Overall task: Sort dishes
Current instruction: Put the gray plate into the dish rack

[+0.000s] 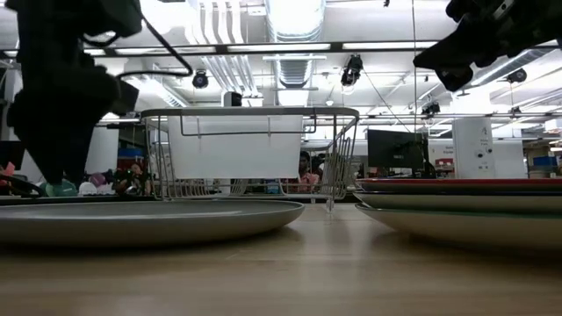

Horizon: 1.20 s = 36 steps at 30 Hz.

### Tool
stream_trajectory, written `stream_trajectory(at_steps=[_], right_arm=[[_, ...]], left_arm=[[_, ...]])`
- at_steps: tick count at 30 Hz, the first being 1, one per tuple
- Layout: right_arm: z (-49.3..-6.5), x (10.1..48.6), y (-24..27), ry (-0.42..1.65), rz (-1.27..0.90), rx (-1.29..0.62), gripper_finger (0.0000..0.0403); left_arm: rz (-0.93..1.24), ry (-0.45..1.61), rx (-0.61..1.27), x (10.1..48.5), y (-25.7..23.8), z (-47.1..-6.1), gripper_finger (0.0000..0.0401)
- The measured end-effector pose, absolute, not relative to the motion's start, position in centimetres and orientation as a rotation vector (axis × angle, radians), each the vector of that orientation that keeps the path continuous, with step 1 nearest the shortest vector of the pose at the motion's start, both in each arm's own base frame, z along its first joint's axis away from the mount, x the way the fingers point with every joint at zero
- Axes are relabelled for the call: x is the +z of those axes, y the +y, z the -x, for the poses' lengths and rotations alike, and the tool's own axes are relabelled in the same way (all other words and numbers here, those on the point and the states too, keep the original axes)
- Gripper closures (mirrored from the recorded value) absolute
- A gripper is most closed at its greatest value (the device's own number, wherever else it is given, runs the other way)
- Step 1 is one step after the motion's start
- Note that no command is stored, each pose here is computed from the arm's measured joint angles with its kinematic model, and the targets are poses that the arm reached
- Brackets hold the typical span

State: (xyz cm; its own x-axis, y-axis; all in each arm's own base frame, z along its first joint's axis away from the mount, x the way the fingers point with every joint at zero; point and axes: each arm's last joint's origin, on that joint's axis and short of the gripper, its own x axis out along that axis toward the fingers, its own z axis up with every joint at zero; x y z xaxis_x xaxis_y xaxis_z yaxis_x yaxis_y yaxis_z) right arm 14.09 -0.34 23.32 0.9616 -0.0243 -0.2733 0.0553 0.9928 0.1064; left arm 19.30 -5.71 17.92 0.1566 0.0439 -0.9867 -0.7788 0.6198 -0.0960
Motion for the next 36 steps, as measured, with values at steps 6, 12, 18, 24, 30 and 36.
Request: stream_trajectory(at_steps=[6, 12, 18, 24, 30, 36], right_arm=[[-14.1, 23.1, -0.3, 0.282, -0.114, -0.041, 0.0389], [-14.1, 23.1, -0.3, 0.278, -0.114, -0.041, 0.0389], [-14.1, 23.0, -0.3, 0.279, -0.114, -0.041, 0.0389], [-14.1, 23.0, -0.3, 0.279, -0.114, -0.041, 0.0389], [-14.1, 22.9, -0.3, 0.280, -0.109, -0.041, 0.0389], [-14.1, 22.9, -0.3, 0.280, -0.106, -0.040, 0.0389]], left_arm=[[0.770, 1.217, 0.597, 15.6, -5.7, -19.3, 0.0036], [0.803, 1.224, 0.627, 14.0, -5.5, -18.4, 0.0036], [0.798, 1.221, 0.627, 13.8, -5.5, -18.3, 0.0047], [0.778, 1.219, 0.607, 13.9, -5.6, -18.4, 0.0084], [0.787, 1.196, 0.601, 13.8, -5.9, -18.5, 0.0118], [0.792, 1.187, 0.588, 13.9, -6.1, -18.5, 0.0143]])
